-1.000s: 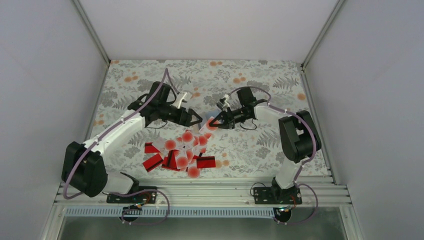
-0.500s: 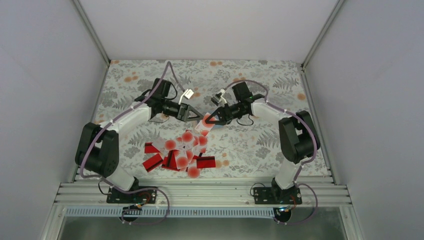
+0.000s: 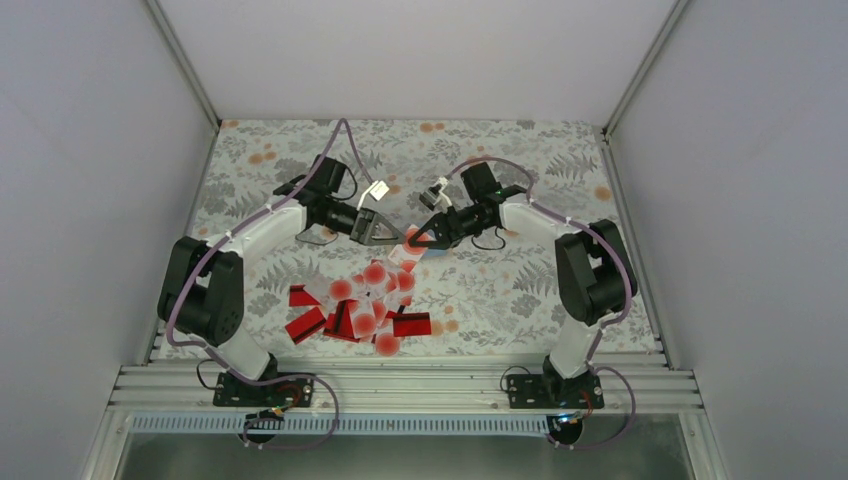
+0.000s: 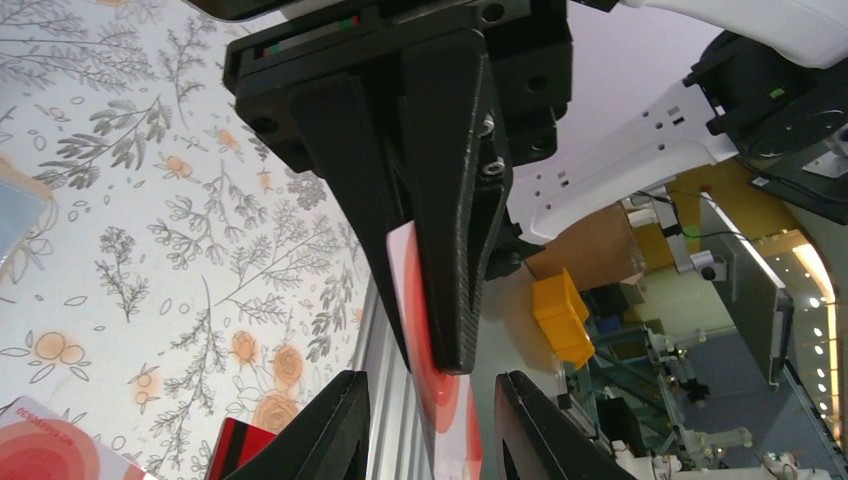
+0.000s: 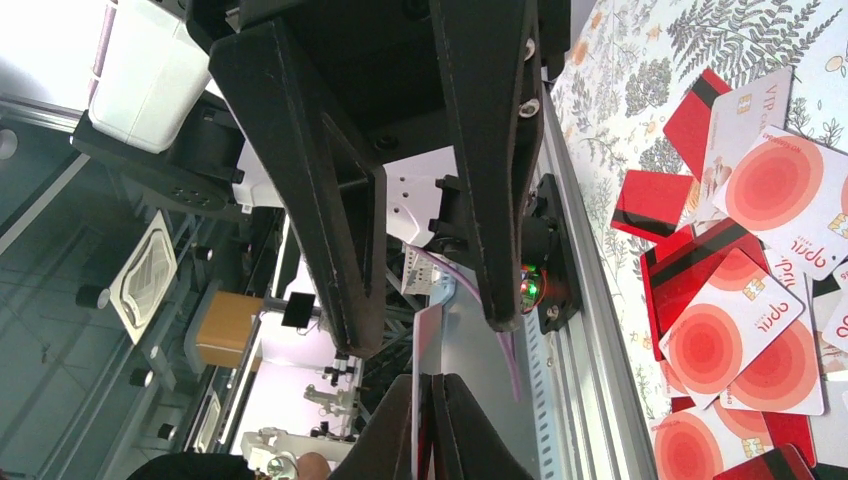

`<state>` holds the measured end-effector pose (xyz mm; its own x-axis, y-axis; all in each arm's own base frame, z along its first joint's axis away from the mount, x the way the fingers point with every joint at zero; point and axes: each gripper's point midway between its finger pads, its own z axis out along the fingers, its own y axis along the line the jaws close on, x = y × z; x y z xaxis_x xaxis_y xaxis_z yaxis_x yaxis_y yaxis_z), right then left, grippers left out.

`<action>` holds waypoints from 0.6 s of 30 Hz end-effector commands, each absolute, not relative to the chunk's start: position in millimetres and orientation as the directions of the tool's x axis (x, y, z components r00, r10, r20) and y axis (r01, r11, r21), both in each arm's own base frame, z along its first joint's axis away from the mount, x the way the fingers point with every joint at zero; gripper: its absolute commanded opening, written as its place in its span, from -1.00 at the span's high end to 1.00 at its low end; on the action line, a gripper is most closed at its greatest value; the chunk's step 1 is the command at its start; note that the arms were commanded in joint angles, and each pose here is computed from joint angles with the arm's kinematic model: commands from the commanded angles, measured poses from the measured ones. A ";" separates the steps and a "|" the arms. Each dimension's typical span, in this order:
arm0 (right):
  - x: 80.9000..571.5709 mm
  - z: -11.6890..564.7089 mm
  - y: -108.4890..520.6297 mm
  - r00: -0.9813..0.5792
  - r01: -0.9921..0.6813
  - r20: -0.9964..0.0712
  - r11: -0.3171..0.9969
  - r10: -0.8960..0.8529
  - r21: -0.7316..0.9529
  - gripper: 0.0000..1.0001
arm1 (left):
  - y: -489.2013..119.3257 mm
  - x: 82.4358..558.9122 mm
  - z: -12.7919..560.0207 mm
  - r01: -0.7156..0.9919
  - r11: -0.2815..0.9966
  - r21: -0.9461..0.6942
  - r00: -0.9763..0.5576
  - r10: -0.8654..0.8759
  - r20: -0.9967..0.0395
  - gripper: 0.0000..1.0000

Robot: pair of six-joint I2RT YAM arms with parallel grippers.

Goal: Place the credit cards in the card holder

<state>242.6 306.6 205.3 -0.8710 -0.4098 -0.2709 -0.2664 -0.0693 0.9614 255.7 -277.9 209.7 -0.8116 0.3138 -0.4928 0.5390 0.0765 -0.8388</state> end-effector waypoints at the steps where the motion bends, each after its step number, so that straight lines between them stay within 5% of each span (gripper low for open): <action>1: 241.1 211.0 310.7 -0.860 -0.270 -0.287 -0.101 -0.421 0.958 0.92 | -276.8 247.5 223.2 0.566 -0.006 -0.824 -0.782 0.313 -0.539 0.34; 18: 241.6 208.6 312.1 -0.862 -0.265 -0.278 -0.090 -0.424 0.960 0.92 | -279.2 245.2 208.7 0.542 0.039 -0.839 -0.799 0.333 -0.500 0.43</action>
<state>241.3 307.5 205.3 -0.8697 -0.4134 -0.2698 -0.2652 -0.0698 0.9617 249.9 -277.5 208.4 -0.8185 0.3241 -0.4744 0.5206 0.0692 -0.8510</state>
